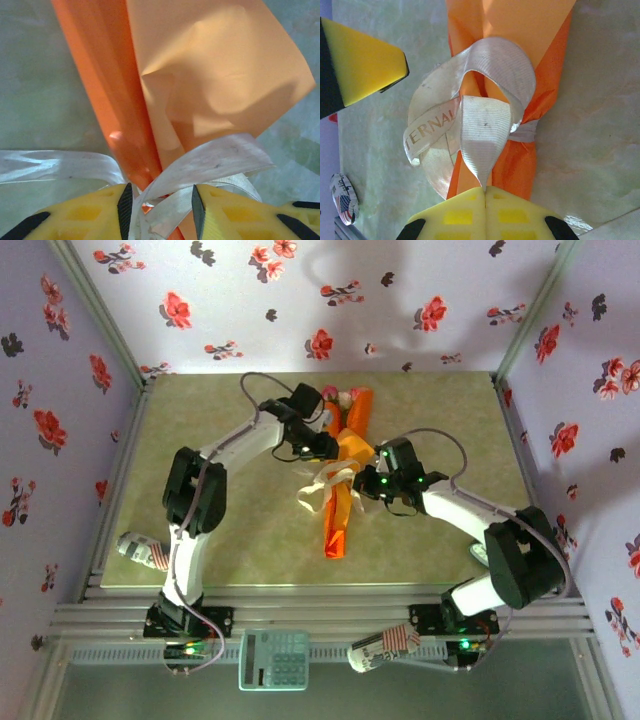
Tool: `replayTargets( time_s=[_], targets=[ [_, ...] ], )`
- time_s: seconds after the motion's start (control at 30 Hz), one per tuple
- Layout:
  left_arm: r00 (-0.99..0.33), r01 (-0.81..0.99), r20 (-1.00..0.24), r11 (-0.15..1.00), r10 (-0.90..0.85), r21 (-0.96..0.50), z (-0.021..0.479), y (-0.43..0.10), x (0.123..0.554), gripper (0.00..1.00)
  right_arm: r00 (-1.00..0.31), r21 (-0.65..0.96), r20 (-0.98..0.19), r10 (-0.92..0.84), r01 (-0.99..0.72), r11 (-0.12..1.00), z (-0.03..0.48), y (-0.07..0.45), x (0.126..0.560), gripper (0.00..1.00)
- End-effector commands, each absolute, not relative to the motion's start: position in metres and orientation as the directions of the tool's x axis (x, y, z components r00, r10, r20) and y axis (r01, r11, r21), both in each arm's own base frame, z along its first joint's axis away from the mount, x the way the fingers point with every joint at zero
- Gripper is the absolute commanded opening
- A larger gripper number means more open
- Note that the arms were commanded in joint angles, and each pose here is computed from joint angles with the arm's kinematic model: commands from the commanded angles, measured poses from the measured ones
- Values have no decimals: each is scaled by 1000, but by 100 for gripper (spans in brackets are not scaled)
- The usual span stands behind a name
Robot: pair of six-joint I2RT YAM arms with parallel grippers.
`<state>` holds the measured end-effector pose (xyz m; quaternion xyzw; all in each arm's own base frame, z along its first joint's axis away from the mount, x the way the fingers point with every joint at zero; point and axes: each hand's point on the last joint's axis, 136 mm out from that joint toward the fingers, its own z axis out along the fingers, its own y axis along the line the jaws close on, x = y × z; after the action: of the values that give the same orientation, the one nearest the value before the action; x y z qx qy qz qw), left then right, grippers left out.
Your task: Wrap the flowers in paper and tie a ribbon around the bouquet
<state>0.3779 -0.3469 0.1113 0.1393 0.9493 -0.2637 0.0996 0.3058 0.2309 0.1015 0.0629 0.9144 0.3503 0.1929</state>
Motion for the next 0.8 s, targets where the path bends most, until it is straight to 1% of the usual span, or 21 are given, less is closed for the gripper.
replayTargets(
  time_s=[0.0, 0.07, 0.2, 0.33, 0.43, 0.5, 0.6, 0.63, 0.77],
  targets=[
    [-933, 356, -234, 801, 274, -482, 92, -357, 367, 36, -916, 667, -303, 263, -7, 745, 105, 234, 309, 0],
    [-933, 355, -227, 814, 279, -459, 88, -354, 367, 36, -916, 667, -303, 263, -7, 745, 105, 234, 309, 0],
    [-933, 354, -227, 834, 280, -423, 83, -349, 369, 43, -916, 668, -302, 263, -7, 744, 105, 234, 310, 0],
    [-926, 368, -236, 839, 294, -401, 81, -347, 368, 42, -916, 671, -302, 266, -6, 741, 105, 235, 310, 0],
    [-930, 363, -224, 832, 293, -419, 78, -351, 367, 33, -917, 670, -299, 265, -4, 742, 104, 234, 309, 0],
    [-931, 359, -225, 822, 286, -441, 79, -355, 366, 22, -918, 670, -297, 264, -3, 743, 103, 234, 309, 0],
    [-930, 357, -256, 811, 264, -463, 91, -358, 367, 4, -918, 672, -295, 266, -1, 741, 103, 235, 309, 0],
    [-930, 355, -265, 809, 255, -468, 94, -358, 367, 0, -918, 673, -295, 267, -1, 740, 104, 235, 309, 0],
    [-928, 351, -301, 783, 219, -513, 113, -362, 365, 0, -916, 672, -298, 268, -2, 740, 104, 235, 311, 0]
  ],
)
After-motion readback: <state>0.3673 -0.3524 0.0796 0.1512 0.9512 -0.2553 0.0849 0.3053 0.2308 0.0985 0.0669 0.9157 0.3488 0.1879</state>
